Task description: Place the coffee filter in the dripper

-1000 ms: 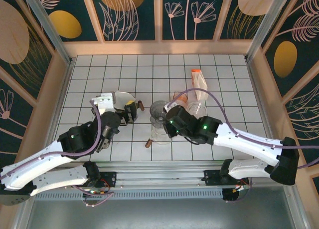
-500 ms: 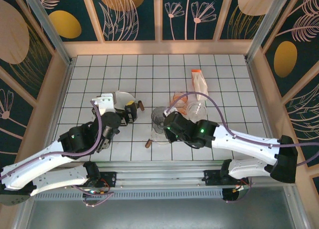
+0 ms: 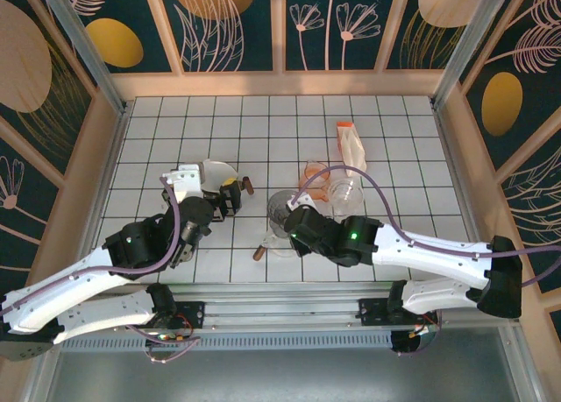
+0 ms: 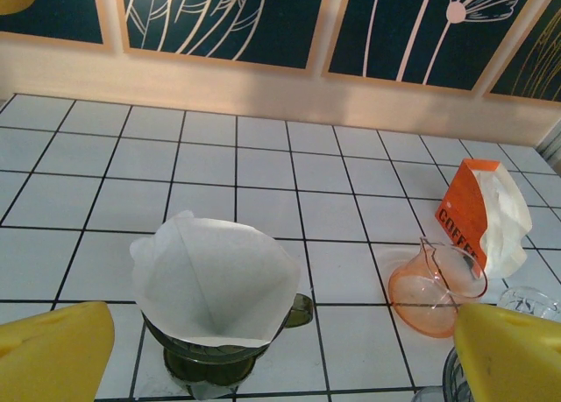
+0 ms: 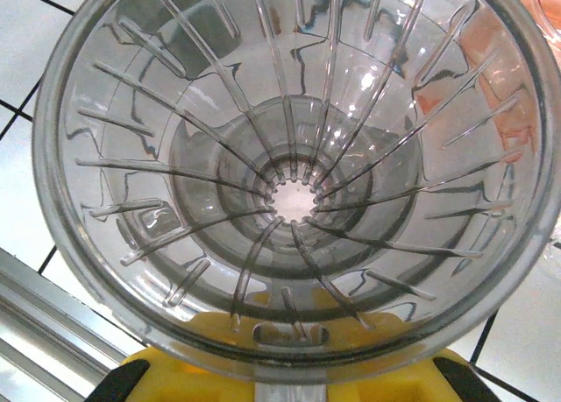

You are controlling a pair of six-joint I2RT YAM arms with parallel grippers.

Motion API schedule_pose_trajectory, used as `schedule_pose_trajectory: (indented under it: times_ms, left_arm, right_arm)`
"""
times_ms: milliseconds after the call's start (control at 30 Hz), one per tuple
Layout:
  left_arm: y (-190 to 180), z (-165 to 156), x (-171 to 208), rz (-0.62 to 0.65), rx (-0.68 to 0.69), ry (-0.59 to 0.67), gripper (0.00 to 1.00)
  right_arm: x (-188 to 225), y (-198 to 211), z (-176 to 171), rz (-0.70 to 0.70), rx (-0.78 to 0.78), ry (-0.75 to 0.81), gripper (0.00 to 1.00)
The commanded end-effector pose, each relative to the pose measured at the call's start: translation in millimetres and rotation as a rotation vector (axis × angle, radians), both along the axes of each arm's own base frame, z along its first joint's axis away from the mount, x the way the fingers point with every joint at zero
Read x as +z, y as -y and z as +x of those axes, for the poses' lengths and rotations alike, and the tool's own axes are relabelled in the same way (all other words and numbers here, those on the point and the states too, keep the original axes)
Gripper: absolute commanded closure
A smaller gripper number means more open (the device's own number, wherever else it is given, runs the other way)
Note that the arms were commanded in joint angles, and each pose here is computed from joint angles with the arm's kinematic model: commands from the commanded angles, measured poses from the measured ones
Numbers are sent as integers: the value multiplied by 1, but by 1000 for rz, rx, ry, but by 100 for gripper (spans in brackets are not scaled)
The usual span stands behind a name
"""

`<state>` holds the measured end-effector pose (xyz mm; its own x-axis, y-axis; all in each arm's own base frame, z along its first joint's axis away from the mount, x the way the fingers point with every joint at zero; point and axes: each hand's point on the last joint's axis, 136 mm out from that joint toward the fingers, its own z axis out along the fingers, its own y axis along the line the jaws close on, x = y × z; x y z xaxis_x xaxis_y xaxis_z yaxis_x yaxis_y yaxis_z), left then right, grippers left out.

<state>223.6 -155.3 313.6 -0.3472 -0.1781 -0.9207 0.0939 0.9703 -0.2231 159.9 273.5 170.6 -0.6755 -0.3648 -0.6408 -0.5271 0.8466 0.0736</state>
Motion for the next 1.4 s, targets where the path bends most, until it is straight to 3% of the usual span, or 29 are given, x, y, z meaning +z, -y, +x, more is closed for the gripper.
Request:
schedule_pose_trajectory:
  times_ms: [0, 767, 833, 1033, 1167, 1267, 1367]
  left_arm:
    - [5, 0, -2, -8, -10, 0, 1]
    - [7, 1, -4, -3, -9, -3, 1]
    - [8, 2, -5, -3, -11, -6, 1]
    - [8, 1, -5, 0, -13, -8, 1]
    - [8, 2, -5, 0, -13, -6, 1]
    - [10, 2, -4, 1, -20, -5, 1]
    - [9, 2, -1, -2, -14, 5, 1]
  right_arm:
    - [23, -2, 7, 20, -21, 61, 91]
    - [-8, 1, -14, -16, -7, -9, 88]
    - [-9, 1, -14, -17, -9, -9, 80]
    - [-3, 1, -15, 8, -12, 0, 40]
    - [7, -1, -14, 45, -16, 21, 20]
    - [19, -2, -11, 66, -24, 49, 12]
    - [36, 1, -5, 91, -47, 94, 11]
